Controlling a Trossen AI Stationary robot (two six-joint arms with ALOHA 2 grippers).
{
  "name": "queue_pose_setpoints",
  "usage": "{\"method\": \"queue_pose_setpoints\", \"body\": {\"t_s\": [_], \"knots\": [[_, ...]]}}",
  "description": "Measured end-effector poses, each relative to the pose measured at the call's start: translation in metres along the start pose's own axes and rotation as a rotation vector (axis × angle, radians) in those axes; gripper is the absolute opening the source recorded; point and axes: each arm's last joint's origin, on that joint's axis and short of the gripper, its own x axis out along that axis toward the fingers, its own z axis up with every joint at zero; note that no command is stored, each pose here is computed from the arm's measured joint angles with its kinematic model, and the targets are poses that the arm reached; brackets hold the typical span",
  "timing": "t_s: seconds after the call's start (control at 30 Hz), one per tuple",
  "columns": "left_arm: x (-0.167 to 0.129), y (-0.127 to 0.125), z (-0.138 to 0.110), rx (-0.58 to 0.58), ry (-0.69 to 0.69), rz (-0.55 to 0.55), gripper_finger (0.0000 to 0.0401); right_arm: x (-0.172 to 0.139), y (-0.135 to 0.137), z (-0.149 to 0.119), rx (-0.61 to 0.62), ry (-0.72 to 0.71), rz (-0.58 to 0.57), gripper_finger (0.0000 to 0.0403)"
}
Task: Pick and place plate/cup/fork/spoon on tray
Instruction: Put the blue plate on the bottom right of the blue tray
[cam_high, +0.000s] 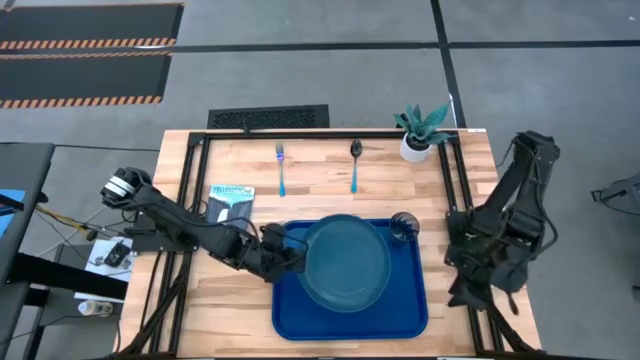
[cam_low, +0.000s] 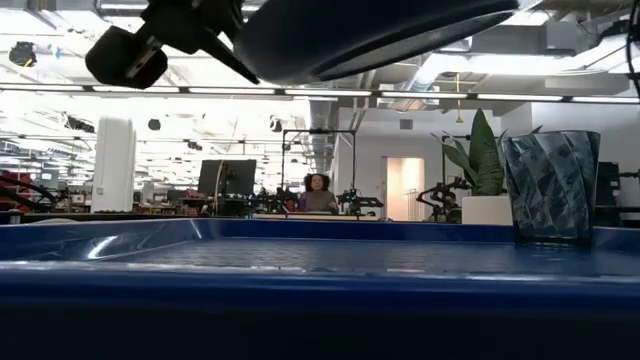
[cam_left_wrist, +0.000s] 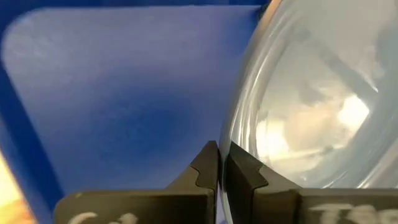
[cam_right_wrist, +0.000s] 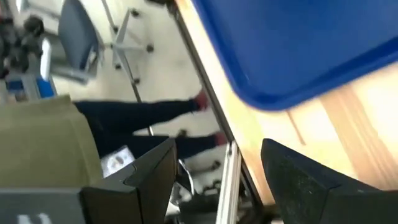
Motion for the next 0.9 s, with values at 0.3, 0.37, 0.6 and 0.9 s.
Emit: {"method": "queue_pose_setpoints", "body": {"t_s": [0.3, 0.37, 0.6, 0.9], "knots": [[0.042, -0.019, -0.025, -0.062, 0.048, -0.024, 0.0000, -0.007, -0.003, -0.030, -0.089, 0.124, 0.015, 0.0260], [0.053, -0.027, -0.032, -0.059, 0.051, -0.017, 0.0000, -0.008, -0.003, -0.033, -0.103, 0.129, 0.022, 0.0260], [0.086, -0.049, -0.046, -0.024, 0.090, 0.059, 0.0000, -0.009, -0.006, -0.035, -0.122, 0.120, 0.007, 0.0260], [0.109, -0.068, -0.045, -0.026, 0.140, 0.131, 0.0000, -0.009, -0.009, -0.034, -0.140, 0.096, -0.029, 0.0260]]}}
